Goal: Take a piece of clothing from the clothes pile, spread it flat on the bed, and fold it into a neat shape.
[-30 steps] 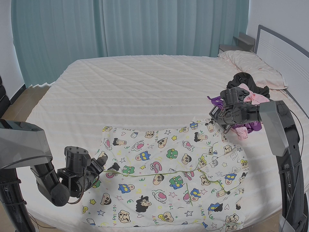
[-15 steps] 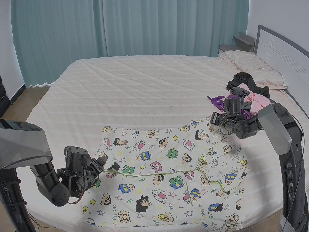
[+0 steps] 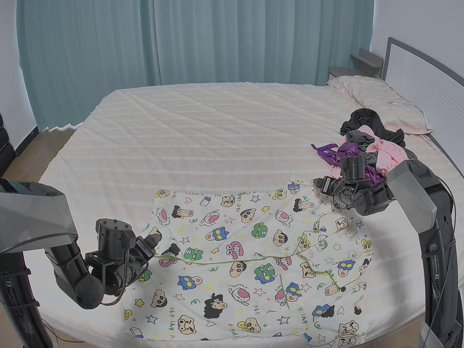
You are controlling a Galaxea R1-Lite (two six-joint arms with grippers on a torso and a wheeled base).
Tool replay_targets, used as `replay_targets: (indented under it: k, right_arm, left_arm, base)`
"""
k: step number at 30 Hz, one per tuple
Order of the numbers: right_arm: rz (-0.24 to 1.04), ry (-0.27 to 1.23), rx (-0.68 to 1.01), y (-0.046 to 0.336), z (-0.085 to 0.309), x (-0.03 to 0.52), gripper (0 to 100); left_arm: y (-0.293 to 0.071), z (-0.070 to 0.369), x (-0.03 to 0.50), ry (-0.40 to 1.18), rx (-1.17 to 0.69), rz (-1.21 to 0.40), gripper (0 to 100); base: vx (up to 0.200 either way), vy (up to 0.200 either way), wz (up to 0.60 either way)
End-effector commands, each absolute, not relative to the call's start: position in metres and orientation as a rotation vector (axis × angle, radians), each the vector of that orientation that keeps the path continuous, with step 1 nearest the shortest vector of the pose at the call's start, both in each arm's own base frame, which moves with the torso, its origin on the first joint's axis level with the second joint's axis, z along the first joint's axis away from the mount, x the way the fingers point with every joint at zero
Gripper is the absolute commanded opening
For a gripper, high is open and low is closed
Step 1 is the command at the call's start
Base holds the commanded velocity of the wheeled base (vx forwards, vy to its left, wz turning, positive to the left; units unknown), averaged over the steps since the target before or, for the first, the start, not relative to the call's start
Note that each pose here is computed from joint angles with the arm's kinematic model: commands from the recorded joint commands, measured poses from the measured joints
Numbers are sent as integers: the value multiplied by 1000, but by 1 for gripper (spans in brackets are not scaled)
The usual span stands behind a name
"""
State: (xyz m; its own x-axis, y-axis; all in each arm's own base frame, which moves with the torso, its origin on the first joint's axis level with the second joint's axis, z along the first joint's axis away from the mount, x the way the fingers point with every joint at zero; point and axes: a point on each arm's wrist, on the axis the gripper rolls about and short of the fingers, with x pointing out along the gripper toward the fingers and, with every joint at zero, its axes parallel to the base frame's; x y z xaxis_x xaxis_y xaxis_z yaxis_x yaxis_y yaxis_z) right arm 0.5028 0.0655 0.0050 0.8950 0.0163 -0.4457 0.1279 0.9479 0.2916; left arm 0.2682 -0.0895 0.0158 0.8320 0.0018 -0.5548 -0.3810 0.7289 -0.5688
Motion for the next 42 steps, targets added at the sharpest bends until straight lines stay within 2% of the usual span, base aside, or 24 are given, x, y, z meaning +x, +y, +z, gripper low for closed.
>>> replay_targets:
  k: [1,5,9,15,17,24,28,32,37,42]
  right_arm:
    - [-75,424,370,62,20,504,100]
    - [-98,404,448,50,58,483,100]
    - [-100,438,440,48,78,449,100]
    - [-105,500,440,49,83,402,100]
    - [-121,539,448,44,73,369,100]
    - [-152,521,504,33,48,309,100]
    - [-143,511,522,30,39,281,100]
    - [-144,534,541,31,29,259,100]
    - [-140,507,643,34,29,240,100]
    - [-130,513,649,36,28,234,100]
  left_arm:
    - [-85,19,271,540,-743,232,100]
    - [-67,44,286,439,-803,228,100]
    - [-53,68,306,395,-822,185,100]
    - [-37,86,348,431,-753,202,100]
    - [-37,92,373,469,-751,191,100]
    - [-44,74,403,611,-720,84,100]
    - [-45,55,417,656,-630,1,100]
    - [-47,43,449,631,-600,-1,100]
    - [-58,32,481,698,-583,2,100]
    - [-63,22,492,691,-573,-11,100]
  base:
    - [0,0,0]
    - [0,0,0]
    - [0,0,0]
    - [0,0,0]
    - [0,0,0]
    - [0,0,0]
    - [0,0,0]
    - [0,0,0]
    - [0,0,0]
    - [0,0,0]
